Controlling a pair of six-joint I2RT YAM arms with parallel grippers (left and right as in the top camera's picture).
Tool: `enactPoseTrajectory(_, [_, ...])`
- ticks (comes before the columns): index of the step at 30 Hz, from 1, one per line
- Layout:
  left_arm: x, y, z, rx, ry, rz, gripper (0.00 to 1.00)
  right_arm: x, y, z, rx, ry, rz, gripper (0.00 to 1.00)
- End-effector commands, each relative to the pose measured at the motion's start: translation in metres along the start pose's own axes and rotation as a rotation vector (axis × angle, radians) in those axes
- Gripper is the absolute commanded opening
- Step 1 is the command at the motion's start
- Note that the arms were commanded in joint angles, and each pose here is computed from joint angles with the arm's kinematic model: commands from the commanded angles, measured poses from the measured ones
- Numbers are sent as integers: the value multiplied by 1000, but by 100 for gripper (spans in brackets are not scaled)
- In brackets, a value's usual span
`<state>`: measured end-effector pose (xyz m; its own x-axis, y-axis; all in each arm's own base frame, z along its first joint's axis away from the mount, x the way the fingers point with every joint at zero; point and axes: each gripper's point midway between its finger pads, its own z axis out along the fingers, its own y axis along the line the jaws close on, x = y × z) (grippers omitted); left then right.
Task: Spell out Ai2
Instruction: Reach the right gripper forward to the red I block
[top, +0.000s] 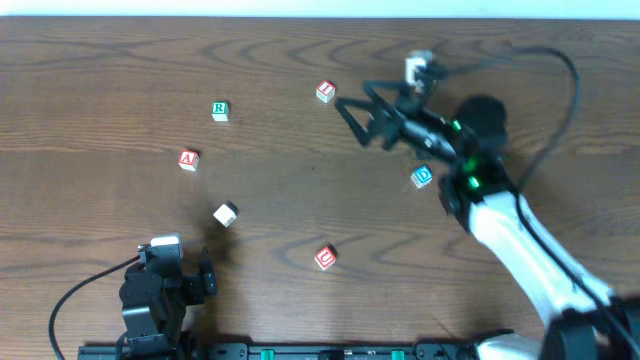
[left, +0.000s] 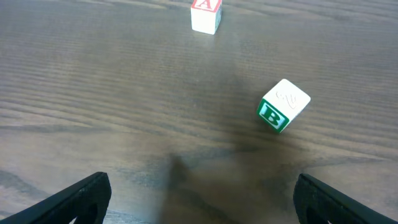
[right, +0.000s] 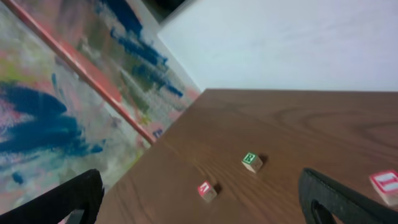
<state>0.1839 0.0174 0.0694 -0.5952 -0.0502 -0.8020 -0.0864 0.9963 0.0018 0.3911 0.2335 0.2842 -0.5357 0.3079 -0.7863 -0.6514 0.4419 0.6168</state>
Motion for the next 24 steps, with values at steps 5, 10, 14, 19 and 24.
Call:
enactPoseTrajectory(5, [7, 1, 3, -7, 21, 11, 95, -23, -29, 72, 101, 15, 3, 99])
enactPoseTrajectory(10, [8, 1, 3, -7, 21, 11, 95, -40, -52, 113, 205, 7, -8, 99])
enactPoseTrajectory(14, [7, 1, 3, -7, 21, 11, 96, -56, -78, 138, 303, -10, -18, 99])
enactPoseTrajectory(19, [7, 1, 3, -7, 21, 11, 95, -68, -113, 160, 410, -30, -8, 99])
enactPoseTrajectory(24, [8, 1, 3, -7, 21, 11, 96, -54, -155, 179, 495, -6, 18, 99])
